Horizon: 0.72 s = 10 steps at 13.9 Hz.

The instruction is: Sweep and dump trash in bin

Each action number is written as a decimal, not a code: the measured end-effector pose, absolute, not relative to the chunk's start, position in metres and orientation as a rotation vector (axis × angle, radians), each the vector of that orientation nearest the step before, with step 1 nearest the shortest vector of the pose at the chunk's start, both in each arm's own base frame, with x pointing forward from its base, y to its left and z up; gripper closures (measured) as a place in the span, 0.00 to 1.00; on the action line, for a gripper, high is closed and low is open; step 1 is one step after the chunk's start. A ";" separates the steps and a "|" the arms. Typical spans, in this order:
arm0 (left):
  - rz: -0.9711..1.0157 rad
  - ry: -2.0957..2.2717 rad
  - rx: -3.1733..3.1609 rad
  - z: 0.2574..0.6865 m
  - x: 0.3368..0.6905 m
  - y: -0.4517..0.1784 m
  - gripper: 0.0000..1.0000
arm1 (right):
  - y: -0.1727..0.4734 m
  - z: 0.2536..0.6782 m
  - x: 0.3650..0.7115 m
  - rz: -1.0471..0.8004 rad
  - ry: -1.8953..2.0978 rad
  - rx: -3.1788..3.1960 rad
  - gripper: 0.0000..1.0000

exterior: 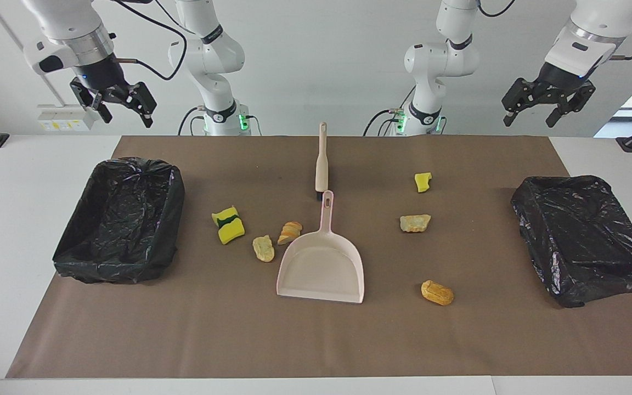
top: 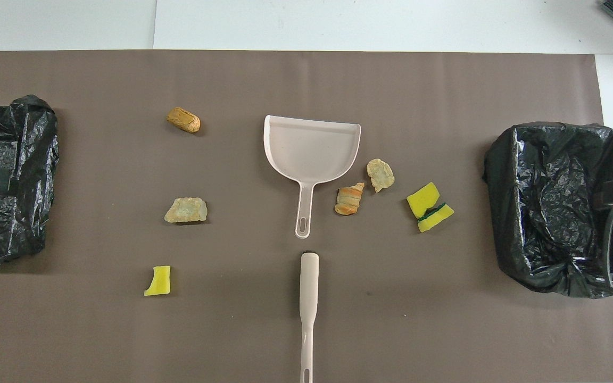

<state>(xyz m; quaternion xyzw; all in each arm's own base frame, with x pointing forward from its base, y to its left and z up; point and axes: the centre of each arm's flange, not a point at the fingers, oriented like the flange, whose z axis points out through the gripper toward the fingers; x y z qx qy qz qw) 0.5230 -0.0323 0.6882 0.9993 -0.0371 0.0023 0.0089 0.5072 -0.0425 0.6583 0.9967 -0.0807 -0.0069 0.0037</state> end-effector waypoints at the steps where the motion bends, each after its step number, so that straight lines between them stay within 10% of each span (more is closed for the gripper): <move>1: 0.004 -0.112 3.123 0.688 0.523 -0.031 0.00 | -0.043 0.658 0.507 -0.022 -0.253 3.124 0.00; 10: -0.040 -0.087 3.128 0.686 0.520 -0.022 0.00 | -0.034 0.650 0.508 -0.051 -0.225 3.123 0.00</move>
